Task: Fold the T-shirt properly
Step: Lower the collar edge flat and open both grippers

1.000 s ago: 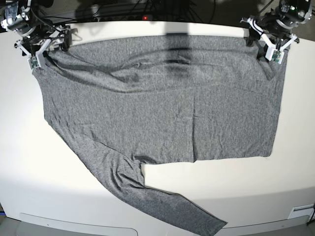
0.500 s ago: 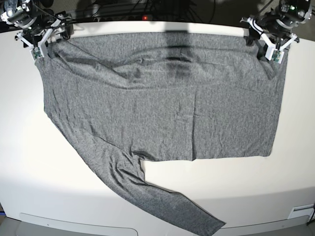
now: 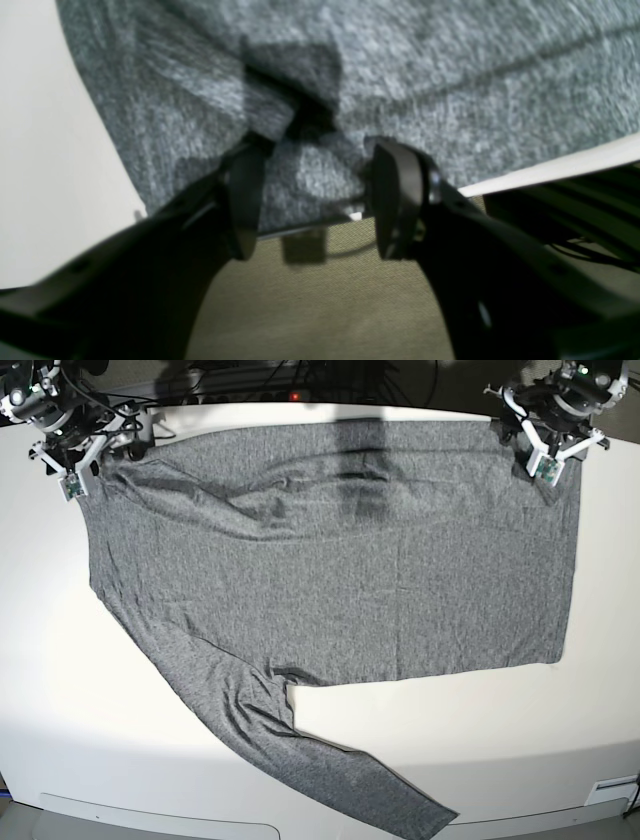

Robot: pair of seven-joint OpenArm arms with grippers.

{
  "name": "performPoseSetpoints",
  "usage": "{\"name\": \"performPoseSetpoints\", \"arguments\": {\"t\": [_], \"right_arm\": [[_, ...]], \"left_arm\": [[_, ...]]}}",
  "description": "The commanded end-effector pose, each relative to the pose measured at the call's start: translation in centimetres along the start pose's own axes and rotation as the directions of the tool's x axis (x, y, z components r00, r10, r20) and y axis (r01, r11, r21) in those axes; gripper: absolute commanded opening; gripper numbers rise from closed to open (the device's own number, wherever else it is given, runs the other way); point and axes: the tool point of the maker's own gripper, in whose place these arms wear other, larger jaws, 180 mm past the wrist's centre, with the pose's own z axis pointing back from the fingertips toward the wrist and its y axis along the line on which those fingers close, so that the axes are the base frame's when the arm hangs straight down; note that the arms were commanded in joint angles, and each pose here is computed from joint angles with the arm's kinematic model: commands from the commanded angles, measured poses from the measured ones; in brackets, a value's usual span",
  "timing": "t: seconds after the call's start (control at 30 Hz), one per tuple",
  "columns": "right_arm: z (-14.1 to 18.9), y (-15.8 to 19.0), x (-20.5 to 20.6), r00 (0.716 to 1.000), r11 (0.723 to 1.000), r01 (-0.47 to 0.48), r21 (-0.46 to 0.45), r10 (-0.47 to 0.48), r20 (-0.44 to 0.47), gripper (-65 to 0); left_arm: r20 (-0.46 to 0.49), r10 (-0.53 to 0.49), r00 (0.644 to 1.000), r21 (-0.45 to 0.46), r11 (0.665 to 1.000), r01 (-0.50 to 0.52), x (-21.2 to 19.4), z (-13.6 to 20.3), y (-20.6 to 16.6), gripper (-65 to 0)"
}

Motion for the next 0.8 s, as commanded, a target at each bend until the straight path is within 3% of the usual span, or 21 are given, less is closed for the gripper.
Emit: {"name": "performPoseSetpoints", "arguments": {"t": [0.0,0.23,0.57,0.77], "right_arm": [[0.4,-0.5,0.8,1.0,1.0,-0.019,-0.01,0.019,0.024,-21.8],[0.3,-0.7,2.6,0.997,1.0,-0.022,-0.015,0.023,0.071,-21.8],[0.2,-0.9,4.5,0.99,1.0,-0.021,-0.022,0.024,0.136,-21.8],[0.3,-0.9,4.7,0.988,1.0,-0.022,-0.023,0.025,0.149,-21.8]], "left_arm": [[0.028,-0.022,0.999,0.025,0.999,0.022,0.7,0.4,0.7,-31.5],[0.067,-0.029,0.997,0.108,0.994,0.022,3.0,1.4,1.9,-31.5],[0.287,-0.098,0.953,0.108,0.992,0.069,10.4,6.4,0.1,-31.5],[0.307,-0.159,0.938,0.172,0.979,0.11,11.4,7.3,0.7,-31.5]]}}
